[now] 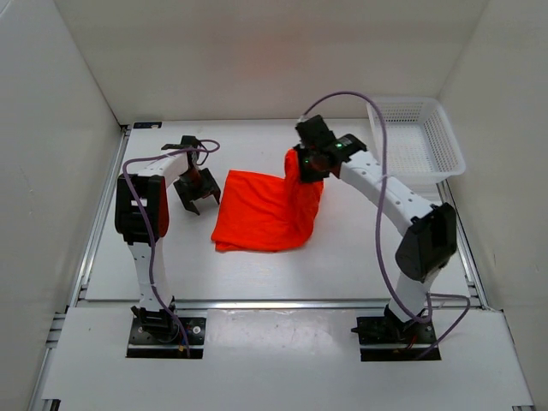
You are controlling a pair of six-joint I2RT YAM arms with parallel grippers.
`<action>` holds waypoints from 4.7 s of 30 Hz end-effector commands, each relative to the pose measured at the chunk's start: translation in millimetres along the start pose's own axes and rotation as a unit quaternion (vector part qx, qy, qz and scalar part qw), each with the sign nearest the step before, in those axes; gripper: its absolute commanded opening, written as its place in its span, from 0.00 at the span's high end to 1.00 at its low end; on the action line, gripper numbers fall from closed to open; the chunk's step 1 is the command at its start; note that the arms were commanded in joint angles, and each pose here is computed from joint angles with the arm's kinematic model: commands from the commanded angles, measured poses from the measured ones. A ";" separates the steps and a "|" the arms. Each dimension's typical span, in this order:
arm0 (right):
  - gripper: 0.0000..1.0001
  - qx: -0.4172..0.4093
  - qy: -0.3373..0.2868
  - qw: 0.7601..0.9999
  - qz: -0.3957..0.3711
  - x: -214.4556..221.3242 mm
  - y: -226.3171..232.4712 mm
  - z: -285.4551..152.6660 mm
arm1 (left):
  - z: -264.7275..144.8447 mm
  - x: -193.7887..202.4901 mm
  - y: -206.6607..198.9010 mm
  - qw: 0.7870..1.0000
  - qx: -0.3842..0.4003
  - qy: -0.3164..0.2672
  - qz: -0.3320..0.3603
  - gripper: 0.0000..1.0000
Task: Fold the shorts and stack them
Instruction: Fold the shorts
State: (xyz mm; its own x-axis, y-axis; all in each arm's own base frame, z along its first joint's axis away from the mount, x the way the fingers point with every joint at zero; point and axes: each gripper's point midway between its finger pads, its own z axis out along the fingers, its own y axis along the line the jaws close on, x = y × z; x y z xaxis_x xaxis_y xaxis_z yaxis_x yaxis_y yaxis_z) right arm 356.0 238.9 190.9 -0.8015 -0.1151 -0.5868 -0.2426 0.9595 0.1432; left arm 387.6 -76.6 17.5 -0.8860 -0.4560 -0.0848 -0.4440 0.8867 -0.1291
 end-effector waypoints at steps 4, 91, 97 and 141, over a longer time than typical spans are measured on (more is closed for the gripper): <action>0.99 0.012 -0.001 0.996 -0.094 -10.1 68.7 4.7 | -0.9 0.6 -9.8 1.000 0.023 -0.003 0.007 0.19; 0.00 -0.147 0.056 0.988 0.006 92.2 29.1 30.2 | -62.6 12.5 -17.8 0.991 -0.002 -0.095 0.096 0.60; 0.00 -0.279 0.118 0.952 0.036 95.8 72.3 51.5 | -83.5 7.3 -3.2 0.992 0.006 -0.096 0.077 0.90; 0.10 -0.087 0.093 0.991 0.040 145.0 20.1 69.4 | -58.0 115.2 3.1 0.995 0.060 0.016 0.084 0.43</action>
State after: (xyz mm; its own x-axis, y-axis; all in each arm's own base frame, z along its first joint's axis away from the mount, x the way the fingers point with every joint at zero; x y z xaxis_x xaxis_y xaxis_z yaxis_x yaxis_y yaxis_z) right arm 275.7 266.3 51.9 -0.9134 -0.0743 -0.4002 -0.2349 0.8992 0.3691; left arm 290.0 -129.1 65.5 -0.9703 -0.2316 -0.0701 -0.2090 0.9481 -0.2396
